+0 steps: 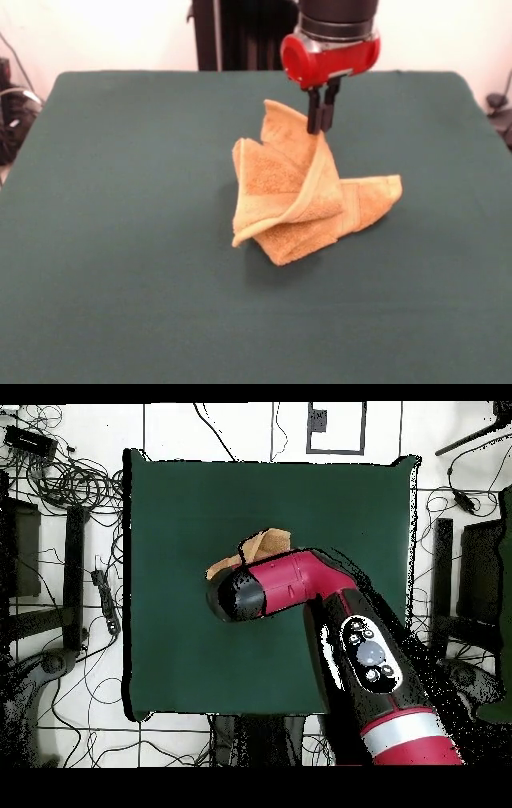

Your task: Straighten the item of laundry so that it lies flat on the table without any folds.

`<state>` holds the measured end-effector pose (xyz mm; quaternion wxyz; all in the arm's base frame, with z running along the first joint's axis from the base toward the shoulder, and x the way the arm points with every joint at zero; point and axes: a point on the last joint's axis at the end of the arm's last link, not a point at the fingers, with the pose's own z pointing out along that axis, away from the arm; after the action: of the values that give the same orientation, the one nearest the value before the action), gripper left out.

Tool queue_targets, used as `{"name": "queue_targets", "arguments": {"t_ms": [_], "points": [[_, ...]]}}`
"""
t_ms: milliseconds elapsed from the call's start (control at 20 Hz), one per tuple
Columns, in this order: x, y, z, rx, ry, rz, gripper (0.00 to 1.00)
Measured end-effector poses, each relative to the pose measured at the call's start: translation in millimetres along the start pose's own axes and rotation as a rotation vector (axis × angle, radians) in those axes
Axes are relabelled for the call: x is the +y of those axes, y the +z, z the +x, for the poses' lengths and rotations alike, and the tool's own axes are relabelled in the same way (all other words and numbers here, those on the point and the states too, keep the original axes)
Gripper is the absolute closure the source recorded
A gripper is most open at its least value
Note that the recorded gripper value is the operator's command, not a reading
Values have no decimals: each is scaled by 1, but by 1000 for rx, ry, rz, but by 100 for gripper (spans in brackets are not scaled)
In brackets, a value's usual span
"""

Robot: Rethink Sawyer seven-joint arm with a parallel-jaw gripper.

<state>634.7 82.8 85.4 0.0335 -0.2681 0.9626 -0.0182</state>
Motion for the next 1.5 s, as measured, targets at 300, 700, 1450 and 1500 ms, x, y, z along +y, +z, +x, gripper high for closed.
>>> {"name": "queue_targets", "arguments": {"t_ms": [300,700,1450,1500], "points": [[20,1,-4,-2,-17,4,100],[56,-2,-13,11,-16,-21,100],[102,-25,-35,8,15,-41,100],[103,-27,-36,8,22,-42,100]]}}
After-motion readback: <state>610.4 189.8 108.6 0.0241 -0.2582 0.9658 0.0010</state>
